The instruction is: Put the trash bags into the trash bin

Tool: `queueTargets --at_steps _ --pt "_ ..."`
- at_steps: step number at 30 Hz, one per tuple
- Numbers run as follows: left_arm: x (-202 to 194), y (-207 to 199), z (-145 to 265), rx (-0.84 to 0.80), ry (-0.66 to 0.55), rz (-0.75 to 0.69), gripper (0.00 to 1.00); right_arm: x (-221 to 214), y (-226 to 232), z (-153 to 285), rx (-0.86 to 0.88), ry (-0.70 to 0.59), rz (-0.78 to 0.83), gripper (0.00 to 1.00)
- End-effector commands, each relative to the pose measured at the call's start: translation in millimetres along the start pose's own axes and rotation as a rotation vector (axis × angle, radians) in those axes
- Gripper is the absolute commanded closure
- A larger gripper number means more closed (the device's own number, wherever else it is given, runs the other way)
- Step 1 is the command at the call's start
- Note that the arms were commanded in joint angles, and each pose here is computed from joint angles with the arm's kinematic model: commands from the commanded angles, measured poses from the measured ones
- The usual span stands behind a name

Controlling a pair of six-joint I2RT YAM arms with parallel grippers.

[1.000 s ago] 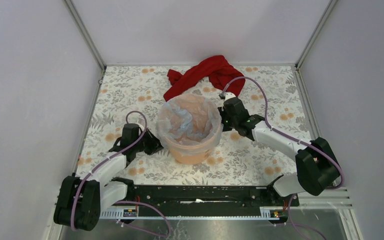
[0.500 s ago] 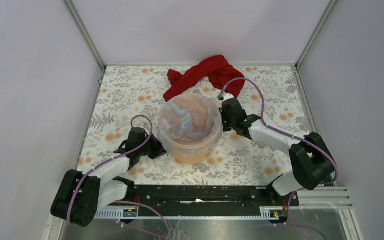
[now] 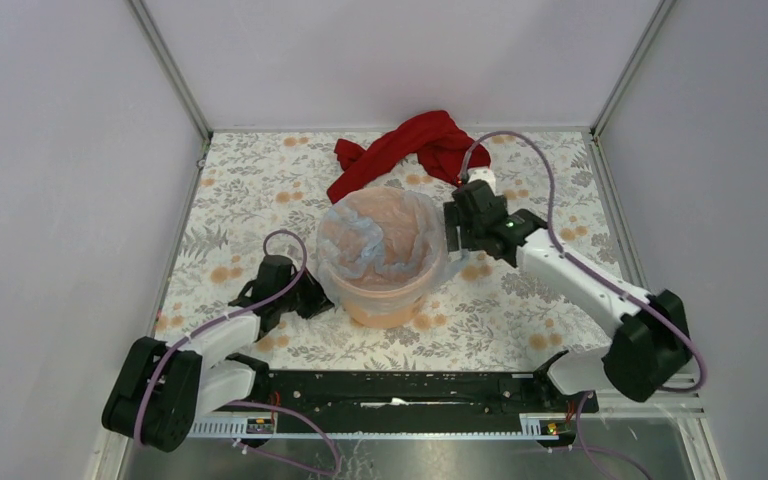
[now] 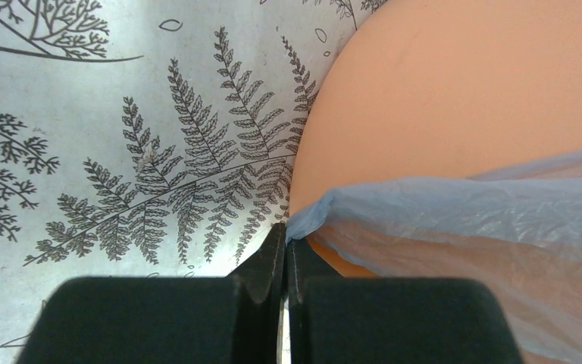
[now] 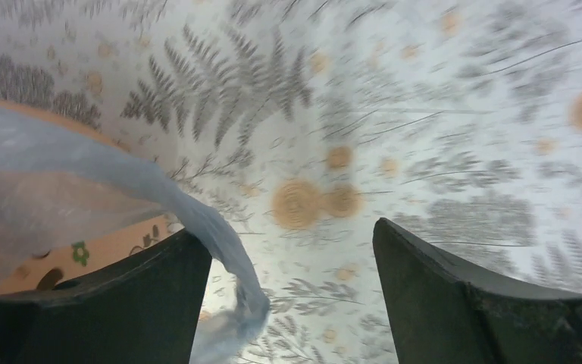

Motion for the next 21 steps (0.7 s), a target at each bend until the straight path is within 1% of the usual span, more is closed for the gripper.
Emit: queueTargets --at_steps 1,4,7,8,11,13,15,18,21 --pt "2 -7 2 -0.032 -0.010 -0.033 1.00 50 -40 68 -0.205 -0.173 0.024 0.15" --pt "1 -6 2 -0.034 -0.003 -0.040 1.00 85 -33 98 -0.168 -0.259 0.048 0.15" --pt "2 -7 1 -0.037 -0.001 -0.045 1.00 114 -2 117 -0.059 -0.332 0.100 0.14" --pt "3 -8 1 -0.037 -0.003 -0.045 1.00 128 7 127 -0.032 -0.354 0.095 0.13" --pt "4 -10 1 -0.042 -0.010 -0.042 1.00 144 26 132 0.033 -0.335 0.079 0.13" --pt "5 -12 2 -0.049 -0.010 -0.041 1.00 138 27 124 0.032 -0.316 0.067 0.10" --pt "6 -14 3 -0.055 -0.014 -0.045 1.00 118 20 108 -0.006 -0.290 0.069 0.09" --pt "5 -13 5 -0.053 -0.017 -0.045 1.00 82 9 88 -0.021 -0.255 0.039 0.11" --pt "5 -13 6 -0.049 -0.012 -0.052 1.00 50 -3 70 -0.045 -0.247 0.005 0.15"
Point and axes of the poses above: each gripper's point midway between its finger pads, its own z axis back along the fingers, its own y axis along the line the jaws close on, x = y × z, the point moved 5 cm from there along z, back along the fingers, and after that the axes turned 6 degrees about -z, right-handed, at the moved point
